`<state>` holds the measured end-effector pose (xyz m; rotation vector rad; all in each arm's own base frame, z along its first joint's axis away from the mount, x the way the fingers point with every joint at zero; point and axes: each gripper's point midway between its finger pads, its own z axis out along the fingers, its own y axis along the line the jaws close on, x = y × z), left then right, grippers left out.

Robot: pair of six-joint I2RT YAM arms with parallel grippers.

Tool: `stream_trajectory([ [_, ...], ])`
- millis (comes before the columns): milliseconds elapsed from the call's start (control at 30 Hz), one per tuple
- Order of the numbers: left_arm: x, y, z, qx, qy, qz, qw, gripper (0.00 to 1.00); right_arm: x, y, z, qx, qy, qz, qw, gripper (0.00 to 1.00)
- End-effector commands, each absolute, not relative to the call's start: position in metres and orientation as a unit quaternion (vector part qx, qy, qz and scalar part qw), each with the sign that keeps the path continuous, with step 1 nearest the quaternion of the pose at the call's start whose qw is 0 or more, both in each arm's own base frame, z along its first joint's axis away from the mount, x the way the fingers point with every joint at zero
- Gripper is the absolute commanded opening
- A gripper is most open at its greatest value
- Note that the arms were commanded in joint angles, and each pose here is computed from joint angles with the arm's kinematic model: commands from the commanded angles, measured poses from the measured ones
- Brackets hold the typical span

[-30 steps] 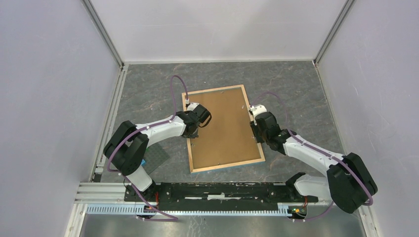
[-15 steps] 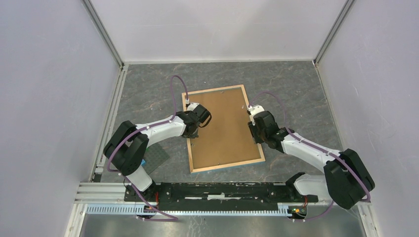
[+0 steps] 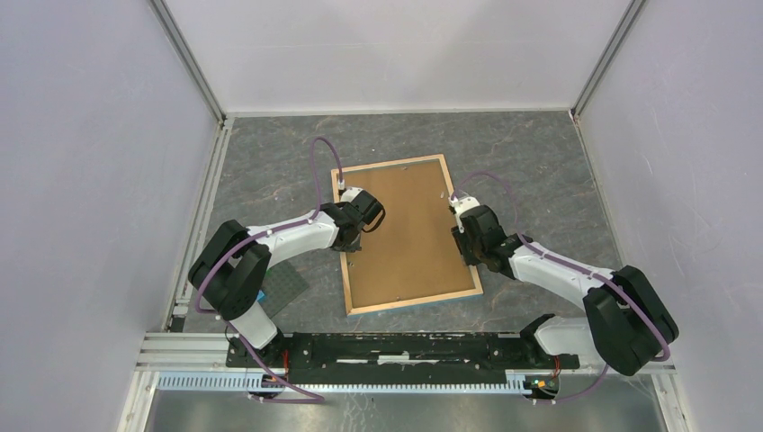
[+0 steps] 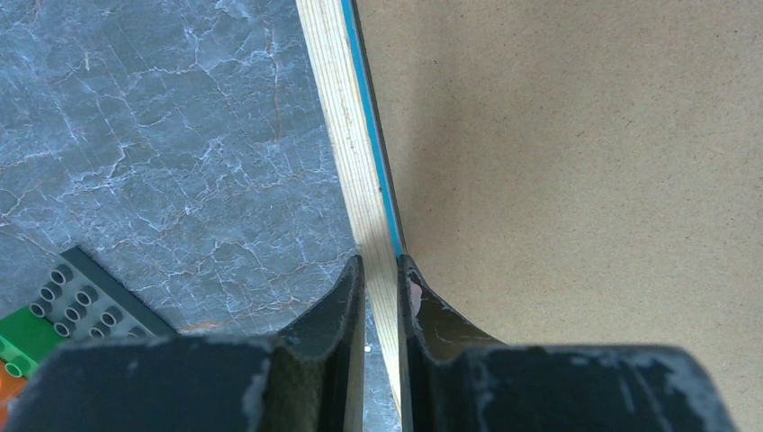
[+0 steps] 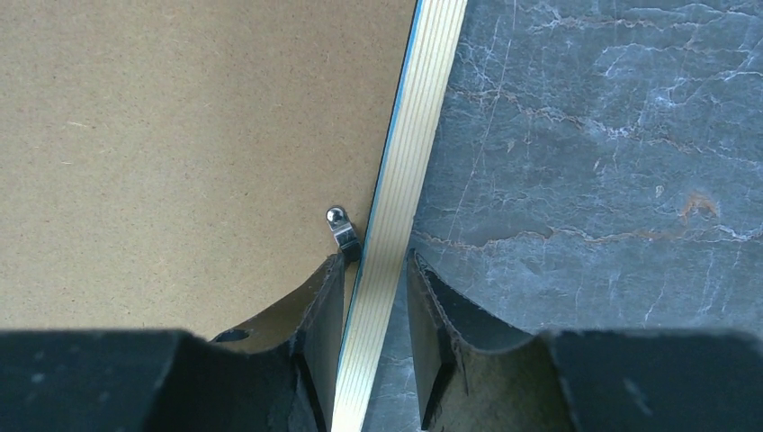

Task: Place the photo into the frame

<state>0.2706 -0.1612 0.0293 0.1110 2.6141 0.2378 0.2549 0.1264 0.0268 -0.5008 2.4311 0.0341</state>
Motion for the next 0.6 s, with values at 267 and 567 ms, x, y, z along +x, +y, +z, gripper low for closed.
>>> stream_trajectory([
  [267, 0.258, -0.154, 0.012, 0.061, 0.968, 0.096, 0.224, 0.02, 0.268, 0.129, 0.049, -0.171, 0.916, 0.018, 0.362, 0.39],
  [567, 0.258, -0.154, 0.012, 0.061, 0.968, 0.096, 0.224, 0.02, 0.268, 0.129, 0.042, -0.173, 0.920, 0.014, 0.353, 0.38],
])
